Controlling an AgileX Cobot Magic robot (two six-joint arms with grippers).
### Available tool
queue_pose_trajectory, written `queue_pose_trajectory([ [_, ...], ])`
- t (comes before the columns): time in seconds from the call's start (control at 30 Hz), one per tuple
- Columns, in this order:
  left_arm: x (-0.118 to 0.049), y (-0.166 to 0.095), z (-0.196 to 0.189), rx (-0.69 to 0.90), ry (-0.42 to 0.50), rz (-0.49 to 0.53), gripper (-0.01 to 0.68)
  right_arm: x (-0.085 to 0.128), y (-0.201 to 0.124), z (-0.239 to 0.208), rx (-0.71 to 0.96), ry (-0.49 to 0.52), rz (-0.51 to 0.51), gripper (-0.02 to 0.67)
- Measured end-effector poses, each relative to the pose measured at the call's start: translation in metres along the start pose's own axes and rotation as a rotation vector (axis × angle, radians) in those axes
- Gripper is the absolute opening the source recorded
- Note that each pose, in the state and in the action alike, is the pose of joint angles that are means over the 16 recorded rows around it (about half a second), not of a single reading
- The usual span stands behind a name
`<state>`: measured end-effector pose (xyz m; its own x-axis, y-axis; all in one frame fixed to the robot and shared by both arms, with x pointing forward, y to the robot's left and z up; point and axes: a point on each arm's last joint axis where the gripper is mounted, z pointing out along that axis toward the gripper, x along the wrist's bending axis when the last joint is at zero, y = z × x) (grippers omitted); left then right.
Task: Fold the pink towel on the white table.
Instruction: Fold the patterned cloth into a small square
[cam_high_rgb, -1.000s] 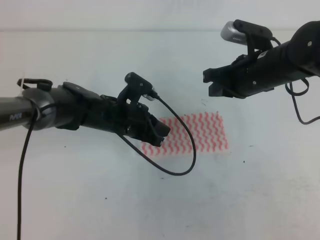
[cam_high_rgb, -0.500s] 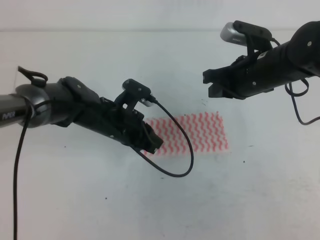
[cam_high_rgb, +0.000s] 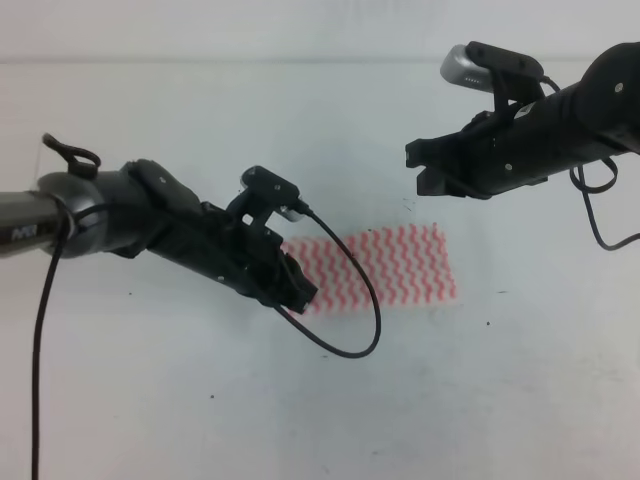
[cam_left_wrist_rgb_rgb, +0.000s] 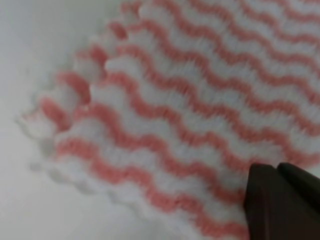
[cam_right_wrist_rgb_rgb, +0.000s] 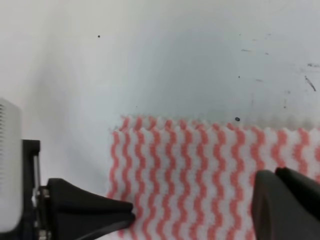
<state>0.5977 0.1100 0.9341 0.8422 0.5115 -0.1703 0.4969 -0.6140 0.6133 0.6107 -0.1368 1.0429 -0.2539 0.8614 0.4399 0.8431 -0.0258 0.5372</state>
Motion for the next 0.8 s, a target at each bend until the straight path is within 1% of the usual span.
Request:
queue_pose_trajectory([
  [0.43,-0.007,0.012,-0.022,-0.023,0.016,0.031,0.0,-0.002,-0.002,0.004,0.015,-0.002,0.004,-0.018],
  [0.6,-0.009,0.009,-0.023,0.014,0.007,0.024,0.0,-0.004,-0.003,0.009,0.03,-0.004,0.008,-0.018],
  [0.8,-0.005,0.0,-0.015,0.072,0.007,0.003,0.0,-0.006,-0.005,0.013,0.048,-0.007,0.013,-0.018],
])
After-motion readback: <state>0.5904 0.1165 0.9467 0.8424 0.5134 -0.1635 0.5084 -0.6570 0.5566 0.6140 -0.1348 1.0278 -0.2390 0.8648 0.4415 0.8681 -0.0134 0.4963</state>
